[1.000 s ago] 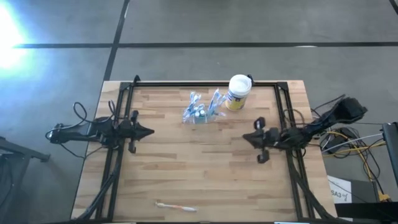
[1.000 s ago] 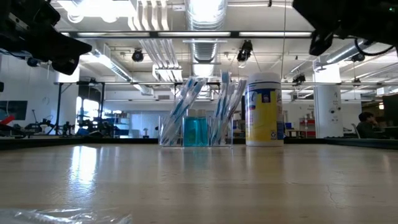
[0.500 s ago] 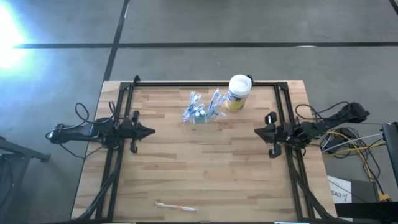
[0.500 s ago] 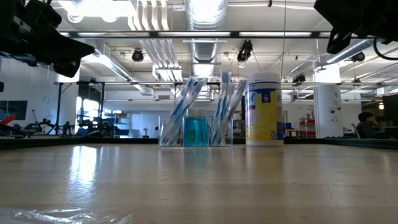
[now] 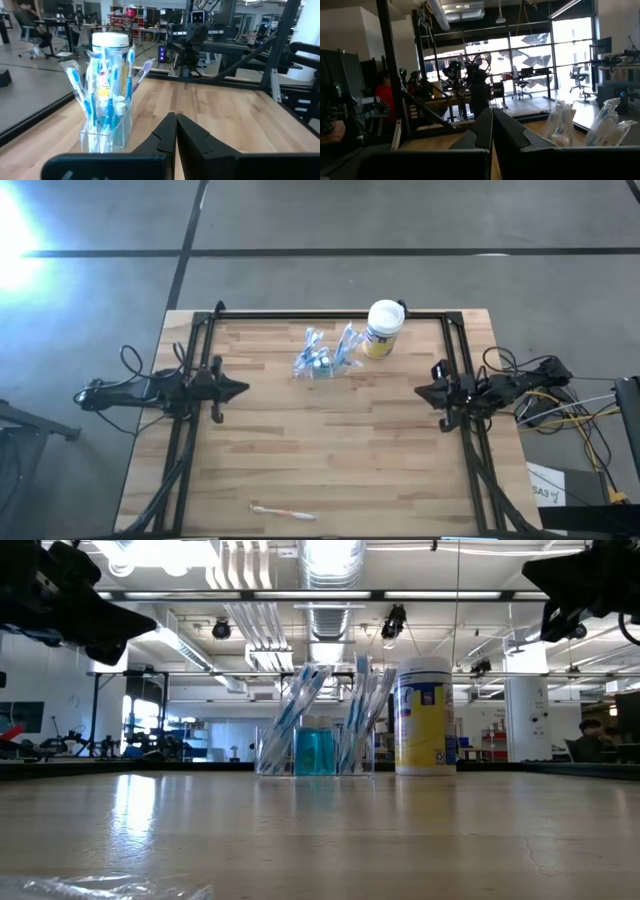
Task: Pick & Place toothbrushing station
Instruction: Put the orange toothbrush into the left section of the transparent organizer
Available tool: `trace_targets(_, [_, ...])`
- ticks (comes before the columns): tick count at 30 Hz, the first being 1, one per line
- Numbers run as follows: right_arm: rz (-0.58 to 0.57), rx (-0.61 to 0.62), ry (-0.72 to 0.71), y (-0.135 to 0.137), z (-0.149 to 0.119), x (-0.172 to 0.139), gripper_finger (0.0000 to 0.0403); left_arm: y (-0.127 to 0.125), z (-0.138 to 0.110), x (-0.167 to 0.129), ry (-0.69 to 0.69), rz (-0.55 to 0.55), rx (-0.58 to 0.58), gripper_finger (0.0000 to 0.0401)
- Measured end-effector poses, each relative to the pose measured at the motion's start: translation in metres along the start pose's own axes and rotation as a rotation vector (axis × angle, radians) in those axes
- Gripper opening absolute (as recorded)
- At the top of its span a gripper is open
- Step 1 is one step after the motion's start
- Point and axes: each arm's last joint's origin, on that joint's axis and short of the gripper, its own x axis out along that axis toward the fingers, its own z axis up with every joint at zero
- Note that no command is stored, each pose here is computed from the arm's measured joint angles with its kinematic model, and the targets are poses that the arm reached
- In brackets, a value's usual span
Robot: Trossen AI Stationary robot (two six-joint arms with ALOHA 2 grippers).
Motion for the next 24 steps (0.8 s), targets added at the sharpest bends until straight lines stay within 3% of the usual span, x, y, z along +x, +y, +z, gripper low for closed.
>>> trace_targets(8, [0.000,-0.006,0.003,0.000,0.000,0.000,0.0008,-0.002,-0.004,0.000,0.039,-0.076,-0.024,0.0005])
trace_targets(18, [-0.012,-0.016,0.108,0.002,-0.012,0.006,0.0008,-0.003,-0.007,0.000,0.066,-0.112,-0.051,0.0005])
trace_targets(24, [-0.032,-0.093,0.165,0.003,-0.019,0.011,0.0008,-0.003,-0.014,0.003,0.062,-0.103,-0.056,0.0010])
